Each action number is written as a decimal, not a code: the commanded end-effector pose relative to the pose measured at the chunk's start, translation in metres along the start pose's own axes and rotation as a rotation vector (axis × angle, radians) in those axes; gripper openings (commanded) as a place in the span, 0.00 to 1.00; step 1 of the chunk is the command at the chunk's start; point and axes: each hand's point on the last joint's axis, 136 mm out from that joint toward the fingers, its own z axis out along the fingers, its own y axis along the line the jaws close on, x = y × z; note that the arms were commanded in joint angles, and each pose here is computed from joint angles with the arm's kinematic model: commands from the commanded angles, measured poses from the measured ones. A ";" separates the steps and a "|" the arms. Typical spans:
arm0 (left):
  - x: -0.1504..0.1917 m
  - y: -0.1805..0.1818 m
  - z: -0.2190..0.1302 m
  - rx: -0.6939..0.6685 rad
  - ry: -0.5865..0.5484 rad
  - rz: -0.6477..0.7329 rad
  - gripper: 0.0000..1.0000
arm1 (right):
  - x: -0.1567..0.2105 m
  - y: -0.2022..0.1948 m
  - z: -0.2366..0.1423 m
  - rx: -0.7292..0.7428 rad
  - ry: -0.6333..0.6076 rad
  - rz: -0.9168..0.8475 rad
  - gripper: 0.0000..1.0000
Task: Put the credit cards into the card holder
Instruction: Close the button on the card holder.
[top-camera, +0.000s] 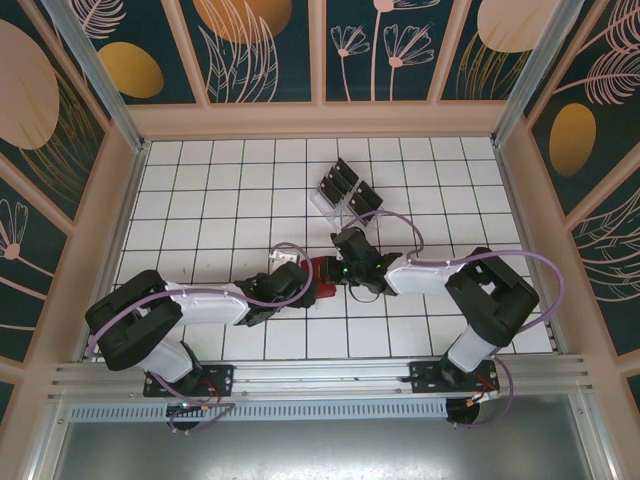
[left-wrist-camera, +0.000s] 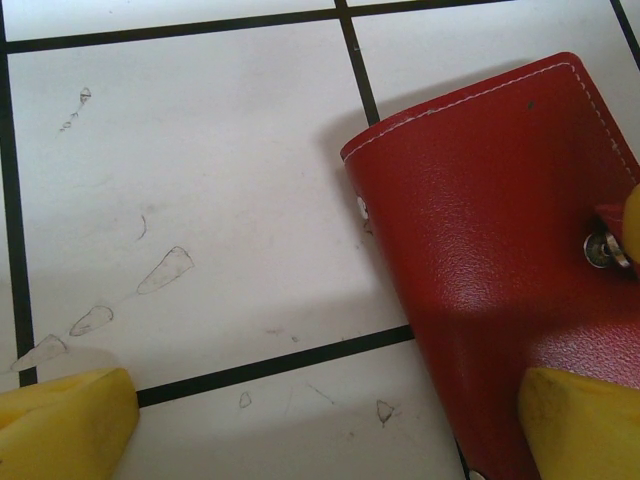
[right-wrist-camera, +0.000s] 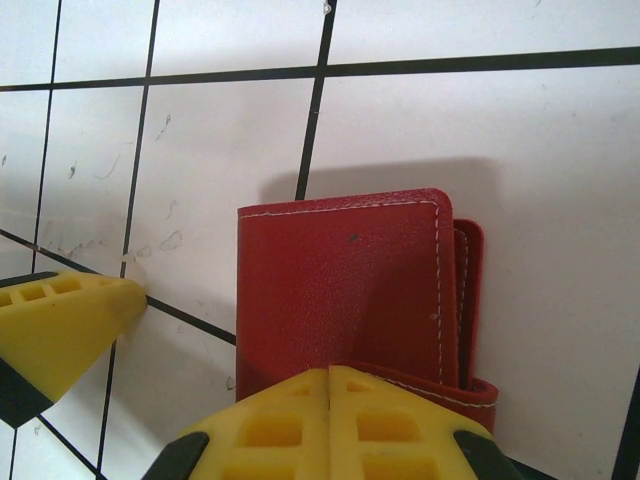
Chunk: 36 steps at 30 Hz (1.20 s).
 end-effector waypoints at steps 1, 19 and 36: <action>0.026 0.023 0.010 -0.075 0.078 0.028 0.98 | 0.003 0.006 0.006 -0.023 0.012 0.004 0.00; 0.026 0.024 0.009 -0.076 0.076 0.026 0.98 | 0.038 -0.025 0.014 0.050 0.098 0.044 0.00; -0.025 0.026 -0.029 -0.079 -0.085 -0.145 0.99 | 0.076 -0.060 0.016 0.173 0.174 0.051 0.00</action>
